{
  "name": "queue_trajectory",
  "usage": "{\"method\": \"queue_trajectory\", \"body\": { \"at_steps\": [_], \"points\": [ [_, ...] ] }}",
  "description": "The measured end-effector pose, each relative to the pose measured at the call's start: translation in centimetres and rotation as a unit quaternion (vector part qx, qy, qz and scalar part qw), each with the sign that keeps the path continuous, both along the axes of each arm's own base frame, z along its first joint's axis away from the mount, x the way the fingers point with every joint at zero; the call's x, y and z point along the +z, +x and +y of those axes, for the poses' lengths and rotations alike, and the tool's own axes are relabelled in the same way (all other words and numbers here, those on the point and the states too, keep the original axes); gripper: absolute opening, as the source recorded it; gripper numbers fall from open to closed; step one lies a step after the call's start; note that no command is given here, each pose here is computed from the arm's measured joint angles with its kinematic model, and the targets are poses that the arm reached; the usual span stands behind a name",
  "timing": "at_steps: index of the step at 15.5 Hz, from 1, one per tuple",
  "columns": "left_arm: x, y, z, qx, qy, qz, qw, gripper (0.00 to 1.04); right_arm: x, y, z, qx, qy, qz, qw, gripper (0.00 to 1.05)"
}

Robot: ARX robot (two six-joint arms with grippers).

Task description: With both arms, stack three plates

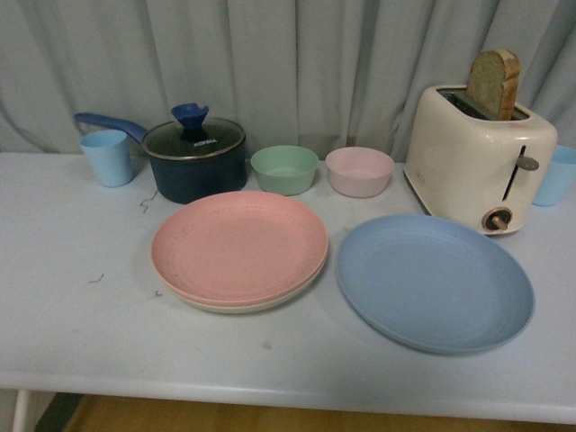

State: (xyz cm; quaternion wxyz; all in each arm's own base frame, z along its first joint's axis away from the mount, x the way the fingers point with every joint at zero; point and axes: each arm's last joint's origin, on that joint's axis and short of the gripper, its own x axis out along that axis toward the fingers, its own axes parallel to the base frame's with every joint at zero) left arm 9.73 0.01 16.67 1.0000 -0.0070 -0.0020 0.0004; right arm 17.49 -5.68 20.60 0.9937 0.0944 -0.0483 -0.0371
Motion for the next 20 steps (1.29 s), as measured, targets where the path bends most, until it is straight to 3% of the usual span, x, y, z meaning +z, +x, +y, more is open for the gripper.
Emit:
{"method": "queue_trajectory", "body": {
  "at_steps": [1,3,5,8,13,18,20],
  "points": [
    [0.0,0.0,0.0,0.000,0.000,0.000,1.000,0.98,0.2,3.2,-0.9,-0.033,0.020,0.013,0.999,0.98],
    [0.0,0.0,0.0,0.000,0.000,0.000,1.000,0.98,-2.1,10.0,-1.0,-0.071,0.063,0.108,0.990,0.98],
    [0.0,0.0,0.0,0.000,0.000,0.000,1.000,0.98,-4.9,14.9,1.1,-0.061,0.083,0.193,0.976,0.98],
    [0.0,0.0,0.0,0.000,0.000,0.000,1.000,0.98,-6.0,20.0,5.3,-0.022,0.099,0.277,0.955,0.98],
    [0.0,0.0,0.0,0.000,0.000,0.000,1.000,0.98,-10.6,22.4,9.2,0.009,0.085,0.405,0.910,0.98],
    [0.0,0.0,0.0,0.000,0.000,0.000,1.000,0.98,-15.1,22.5,9.0,-0.002,0.088,0.451,0.888,0.98],
    [0.0,0.0,0.0,0.000,0.000,0.000,1.000,0.98,-15.5,22.5,8.8,-0.002,0.090,0.450,0.888,0.98]
  ]
}}
